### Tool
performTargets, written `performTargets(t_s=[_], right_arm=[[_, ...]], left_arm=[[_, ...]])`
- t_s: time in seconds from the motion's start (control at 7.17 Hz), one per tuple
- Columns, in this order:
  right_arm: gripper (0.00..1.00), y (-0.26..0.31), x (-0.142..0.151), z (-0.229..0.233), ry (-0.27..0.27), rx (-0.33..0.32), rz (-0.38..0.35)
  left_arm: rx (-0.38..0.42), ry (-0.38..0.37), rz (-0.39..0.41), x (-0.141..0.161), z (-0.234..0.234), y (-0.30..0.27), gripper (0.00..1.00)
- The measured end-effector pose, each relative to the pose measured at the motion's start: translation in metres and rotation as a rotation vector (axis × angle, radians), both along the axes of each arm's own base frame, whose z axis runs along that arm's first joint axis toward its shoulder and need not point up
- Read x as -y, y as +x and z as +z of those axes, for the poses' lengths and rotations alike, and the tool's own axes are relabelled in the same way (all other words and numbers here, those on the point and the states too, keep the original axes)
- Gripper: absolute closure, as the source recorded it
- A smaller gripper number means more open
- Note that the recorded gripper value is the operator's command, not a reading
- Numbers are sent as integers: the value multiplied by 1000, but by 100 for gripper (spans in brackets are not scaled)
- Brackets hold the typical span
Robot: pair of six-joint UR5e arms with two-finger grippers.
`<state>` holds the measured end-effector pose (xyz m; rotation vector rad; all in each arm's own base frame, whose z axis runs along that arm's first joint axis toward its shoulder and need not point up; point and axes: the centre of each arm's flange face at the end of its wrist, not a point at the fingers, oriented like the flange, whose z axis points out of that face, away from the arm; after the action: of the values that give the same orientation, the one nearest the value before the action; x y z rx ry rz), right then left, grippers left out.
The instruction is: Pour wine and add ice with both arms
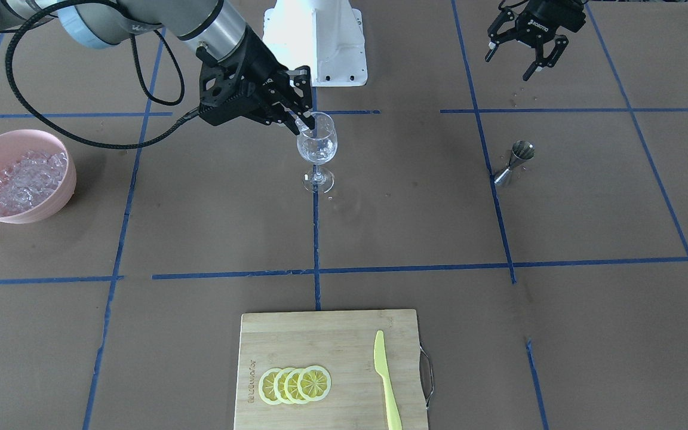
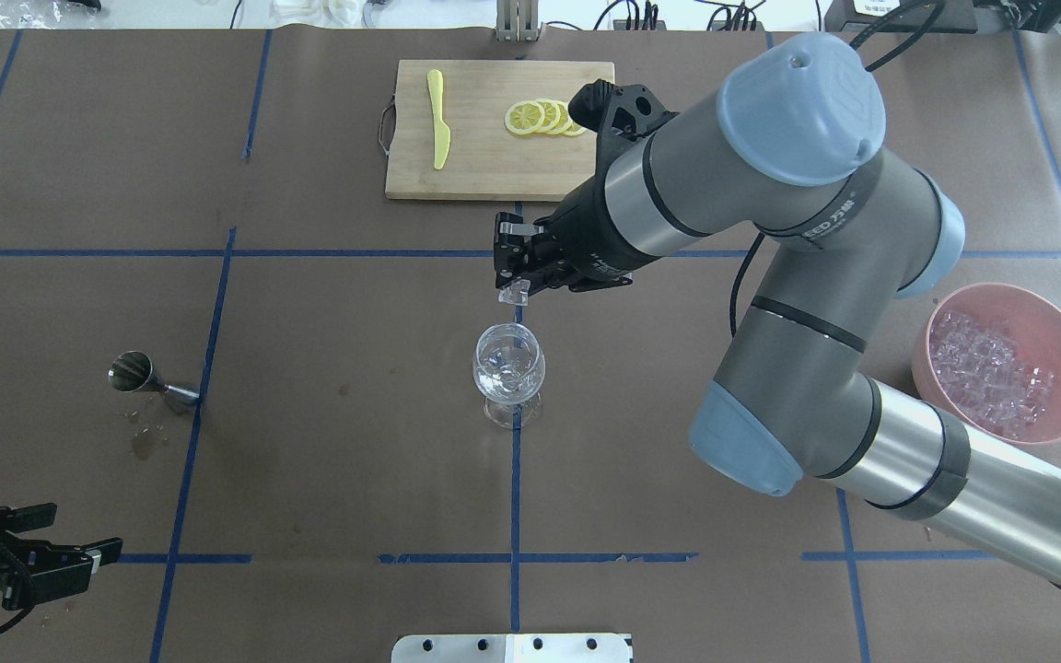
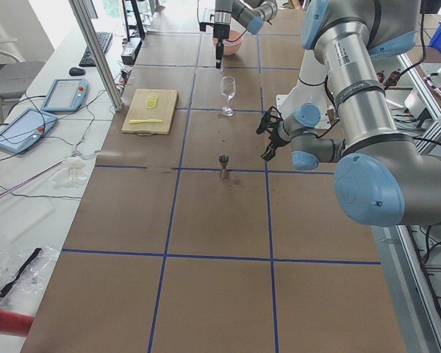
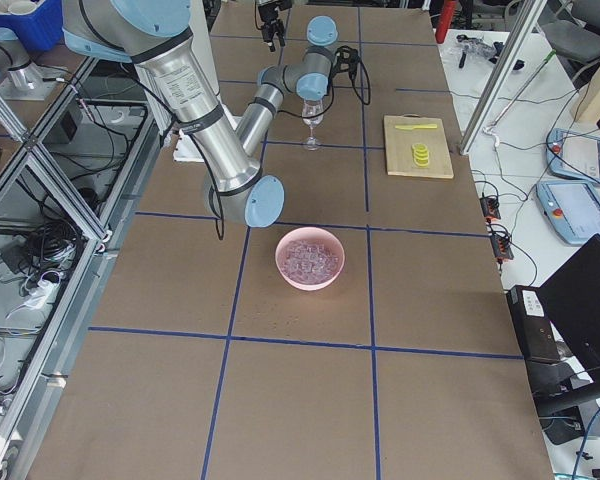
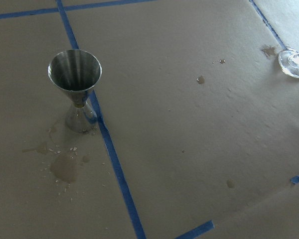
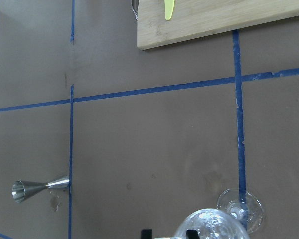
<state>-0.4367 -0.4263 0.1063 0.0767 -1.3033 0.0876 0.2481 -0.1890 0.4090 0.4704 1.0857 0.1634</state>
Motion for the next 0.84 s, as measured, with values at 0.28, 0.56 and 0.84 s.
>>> performTargets(t_s=[0.28,0.56,0.84], right_arm=[[100,-16,-11,-1,-18,-18,-10],[100,-19,-15,4,-36,-40,-17],[51,-20,-15,7,-50,-59,-20]], left_arm=[[-16,-39,9,13,-15,-15,0],[-22,-62,11,26,-23,-21,0],[-22,-67,10,30,-26,-21,0]])
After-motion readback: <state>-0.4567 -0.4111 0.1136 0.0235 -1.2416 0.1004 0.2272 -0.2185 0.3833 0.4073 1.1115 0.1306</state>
